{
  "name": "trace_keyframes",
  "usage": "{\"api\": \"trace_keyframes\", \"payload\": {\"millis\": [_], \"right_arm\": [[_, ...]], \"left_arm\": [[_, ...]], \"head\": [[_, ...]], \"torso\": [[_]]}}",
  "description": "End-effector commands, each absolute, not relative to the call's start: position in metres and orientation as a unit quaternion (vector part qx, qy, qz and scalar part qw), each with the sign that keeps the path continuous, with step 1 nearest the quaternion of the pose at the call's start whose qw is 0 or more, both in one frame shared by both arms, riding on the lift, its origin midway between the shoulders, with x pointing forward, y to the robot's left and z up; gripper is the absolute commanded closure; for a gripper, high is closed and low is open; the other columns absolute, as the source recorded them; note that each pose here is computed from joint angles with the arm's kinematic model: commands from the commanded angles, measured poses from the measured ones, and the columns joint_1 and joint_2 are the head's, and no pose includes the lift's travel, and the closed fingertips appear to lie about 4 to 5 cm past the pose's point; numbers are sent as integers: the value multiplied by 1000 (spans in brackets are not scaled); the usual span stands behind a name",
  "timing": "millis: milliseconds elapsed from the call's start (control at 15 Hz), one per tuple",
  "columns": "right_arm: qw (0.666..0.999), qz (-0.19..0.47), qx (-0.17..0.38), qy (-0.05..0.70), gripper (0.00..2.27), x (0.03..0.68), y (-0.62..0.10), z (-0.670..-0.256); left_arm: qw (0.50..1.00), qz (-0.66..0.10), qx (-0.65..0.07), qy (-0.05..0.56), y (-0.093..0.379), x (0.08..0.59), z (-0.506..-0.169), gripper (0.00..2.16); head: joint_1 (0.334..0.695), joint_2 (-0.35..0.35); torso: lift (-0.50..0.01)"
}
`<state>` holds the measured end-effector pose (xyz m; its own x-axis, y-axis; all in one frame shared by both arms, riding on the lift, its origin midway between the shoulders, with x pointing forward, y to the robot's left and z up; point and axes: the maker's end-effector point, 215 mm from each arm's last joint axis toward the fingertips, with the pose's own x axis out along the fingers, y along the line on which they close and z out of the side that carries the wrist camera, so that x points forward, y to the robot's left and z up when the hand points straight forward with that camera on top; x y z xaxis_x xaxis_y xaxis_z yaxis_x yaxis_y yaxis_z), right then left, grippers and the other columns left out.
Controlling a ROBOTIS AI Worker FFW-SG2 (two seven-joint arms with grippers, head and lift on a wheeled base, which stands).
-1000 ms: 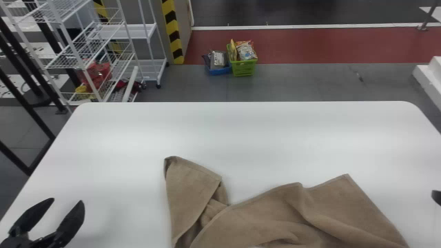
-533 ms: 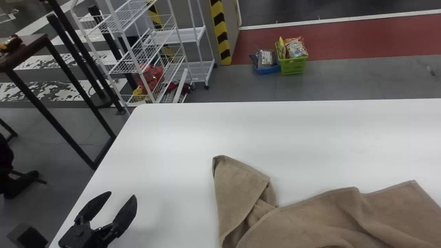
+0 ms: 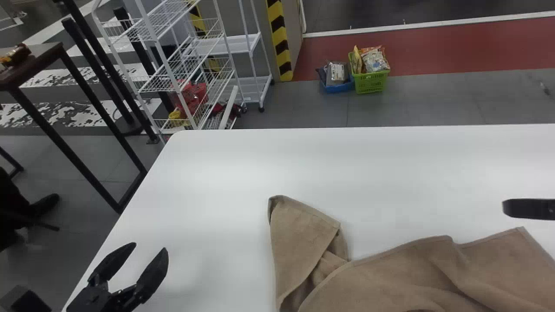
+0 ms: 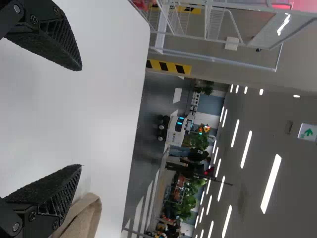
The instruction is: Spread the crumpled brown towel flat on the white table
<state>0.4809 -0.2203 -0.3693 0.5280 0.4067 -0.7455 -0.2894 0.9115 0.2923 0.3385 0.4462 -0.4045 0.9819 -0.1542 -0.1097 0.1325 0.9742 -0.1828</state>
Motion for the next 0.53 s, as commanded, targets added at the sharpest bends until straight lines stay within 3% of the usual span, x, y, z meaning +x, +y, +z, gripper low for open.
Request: {"api": "trace_keyframes", "payload": {"millis": [0, 467], "right_arm": [[853, 194, 57, 481, 120, 482, -210, -391], [832, 174, 12, 527, 124, 478, -209, -421]], "left_arm": [[992, -67, -89, 61, 451, 335, -405, 124], [991, -68, -91, 63, 448, 336, -407, 124]], "head": [[695, 295], [695, 324]], "torso": [[-123], [-123]]}}
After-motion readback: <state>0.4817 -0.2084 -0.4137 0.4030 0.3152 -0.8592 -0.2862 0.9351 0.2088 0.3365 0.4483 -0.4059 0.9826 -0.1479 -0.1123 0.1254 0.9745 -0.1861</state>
